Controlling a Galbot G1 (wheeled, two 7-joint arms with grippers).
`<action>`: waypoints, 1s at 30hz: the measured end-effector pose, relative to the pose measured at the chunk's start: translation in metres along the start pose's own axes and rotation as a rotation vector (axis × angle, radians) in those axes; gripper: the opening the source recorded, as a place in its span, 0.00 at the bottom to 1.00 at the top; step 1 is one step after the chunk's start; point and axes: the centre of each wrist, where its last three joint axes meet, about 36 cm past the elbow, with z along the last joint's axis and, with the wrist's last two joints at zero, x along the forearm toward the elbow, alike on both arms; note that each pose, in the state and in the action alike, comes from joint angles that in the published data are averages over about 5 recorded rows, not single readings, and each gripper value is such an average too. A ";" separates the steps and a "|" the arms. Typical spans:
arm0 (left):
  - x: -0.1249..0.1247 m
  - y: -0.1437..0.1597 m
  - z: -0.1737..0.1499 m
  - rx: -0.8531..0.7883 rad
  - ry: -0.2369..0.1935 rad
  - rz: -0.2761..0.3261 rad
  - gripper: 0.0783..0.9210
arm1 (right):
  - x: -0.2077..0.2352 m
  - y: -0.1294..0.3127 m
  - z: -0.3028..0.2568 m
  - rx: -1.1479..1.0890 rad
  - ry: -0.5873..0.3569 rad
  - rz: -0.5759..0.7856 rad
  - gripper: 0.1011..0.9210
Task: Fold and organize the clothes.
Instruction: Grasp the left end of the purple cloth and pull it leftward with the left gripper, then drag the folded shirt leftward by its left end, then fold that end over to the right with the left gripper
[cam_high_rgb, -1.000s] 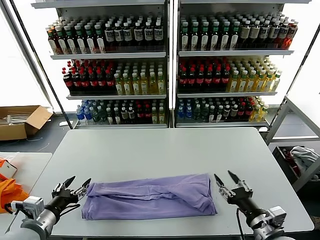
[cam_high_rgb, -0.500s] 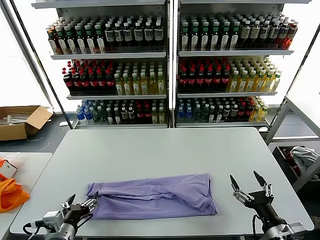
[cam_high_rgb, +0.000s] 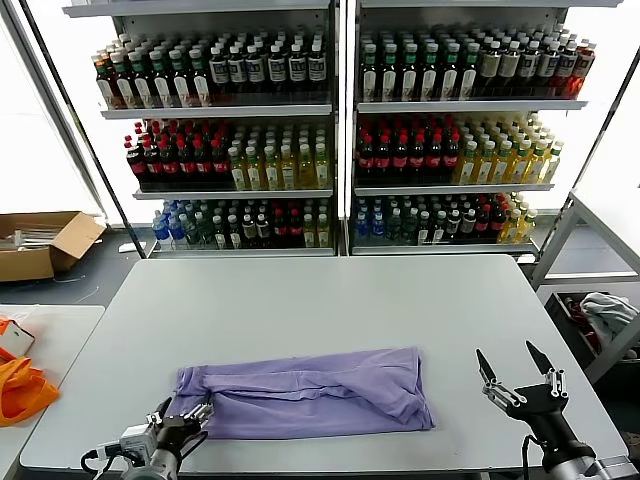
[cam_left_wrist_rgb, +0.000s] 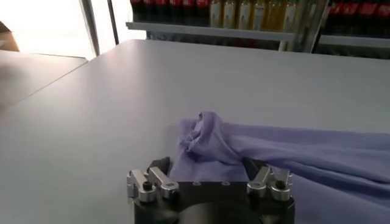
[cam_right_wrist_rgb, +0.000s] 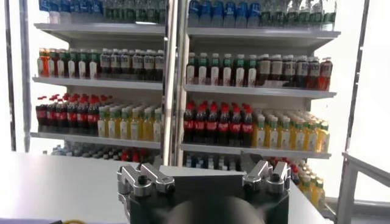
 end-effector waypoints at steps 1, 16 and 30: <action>0.000 -0.001 0.001 0.000 0.000 0.000 0.70 | 0.000 0.000 -0.001 -0.001 -0.002 -0.001 0.88; -0.012 0.009 0.010 -0.017 -0.042 -0.021 0.18 | -0.006 0.004 -0.001 -0.033 -0.010 -0.025 0.88; -0.033 0.122 -0.034 -0.154 -0.178 -0.089 0.02 | -0.009 0.007 -0.006 -0.045 -0.024 -0.047 0.88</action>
